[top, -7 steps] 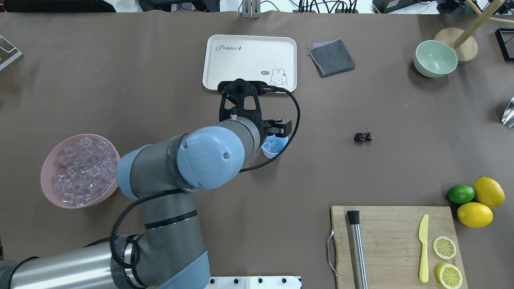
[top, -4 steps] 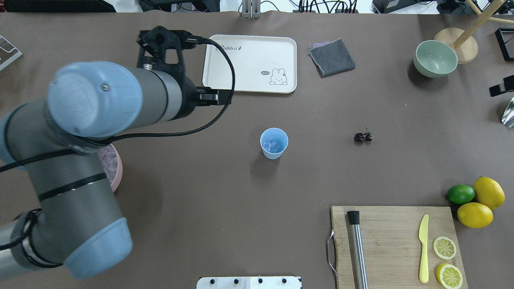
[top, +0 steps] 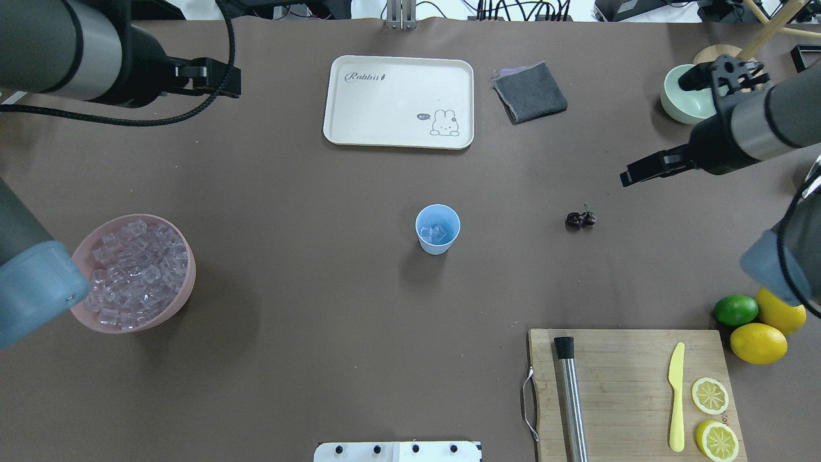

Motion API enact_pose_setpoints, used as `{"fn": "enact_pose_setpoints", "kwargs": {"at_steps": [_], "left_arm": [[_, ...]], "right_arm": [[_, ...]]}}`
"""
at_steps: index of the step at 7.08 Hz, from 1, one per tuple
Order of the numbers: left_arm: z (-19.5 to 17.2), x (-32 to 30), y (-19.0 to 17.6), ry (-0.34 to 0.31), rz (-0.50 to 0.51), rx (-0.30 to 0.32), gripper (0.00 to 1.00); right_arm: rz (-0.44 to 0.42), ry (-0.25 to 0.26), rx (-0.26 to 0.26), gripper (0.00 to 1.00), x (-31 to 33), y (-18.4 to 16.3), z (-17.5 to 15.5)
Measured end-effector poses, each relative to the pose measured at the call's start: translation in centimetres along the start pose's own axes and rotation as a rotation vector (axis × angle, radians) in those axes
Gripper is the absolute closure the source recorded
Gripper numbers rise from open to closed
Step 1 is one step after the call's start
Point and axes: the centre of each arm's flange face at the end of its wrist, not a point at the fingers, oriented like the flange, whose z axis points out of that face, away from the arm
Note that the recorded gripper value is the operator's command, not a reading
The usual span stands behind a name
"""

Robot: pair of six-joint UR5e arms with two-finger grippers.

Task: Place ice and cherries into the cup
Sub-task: 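Draw the left arm back while the right gripper moves toward the cherries, then lower the right gripper onto the dark cherries and grasp them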

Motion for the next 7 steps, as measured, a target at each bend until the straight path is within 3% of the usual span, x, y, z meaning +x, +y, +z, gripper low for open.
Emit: {"fn": "enact_pose_setpoints", "kwargs": {"at_steps": [2, 4, 7], "left_arm": [[-0.8, -1.9, -0.2, -0.031, -0.02, -0.01, 0.03], [-1.0, -2.7, -0.1, -0.069, -0.041, -0.032, 0.03], [-0.4, -3.1, -0.1, -0.099, -0.11, -0.046, 0.03]], "right_arm": [[-0.181, 0.006, -0.004, 0.0, -6.3, 1.0, 4.5], [-0.422, 0.024, -0.029, 0.0, -7.4, 1.0, 7.6], [-0.594, 0.014, -0.063, 0.0, -6.2, 0.4, 8.7]]}}
